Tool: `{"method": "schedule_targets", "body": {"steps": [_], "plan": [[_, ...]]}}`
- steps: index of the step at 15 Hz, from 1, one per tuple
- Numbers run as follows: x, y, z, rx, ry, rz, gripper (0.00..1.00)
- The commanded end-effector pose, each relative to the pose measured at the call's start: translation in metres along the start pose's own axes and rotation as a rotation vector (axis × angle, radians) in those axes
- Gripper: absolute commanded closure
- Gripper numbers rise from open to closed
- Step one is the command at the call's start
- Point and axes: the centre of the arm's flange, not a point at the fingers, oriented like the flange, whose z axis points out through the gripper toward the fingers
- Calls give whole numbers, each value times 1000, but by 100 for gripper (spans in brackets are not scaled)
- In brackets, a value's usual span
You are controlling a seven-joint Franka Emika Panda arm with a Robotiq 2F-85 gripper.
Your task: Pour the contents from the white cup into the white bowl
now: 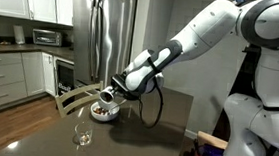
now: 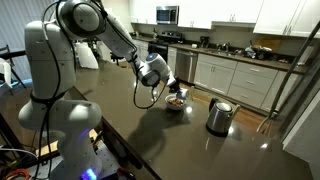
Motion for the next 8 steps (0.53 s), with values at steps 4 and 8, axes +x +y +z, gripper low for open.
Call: {"method": "schedule_targets", "body": {"steps": [4, 8], "plan": [[10, -18, -33, -4, -36, 70, 96], [8, -22, -40, -7, -43, 69, 96]]}}
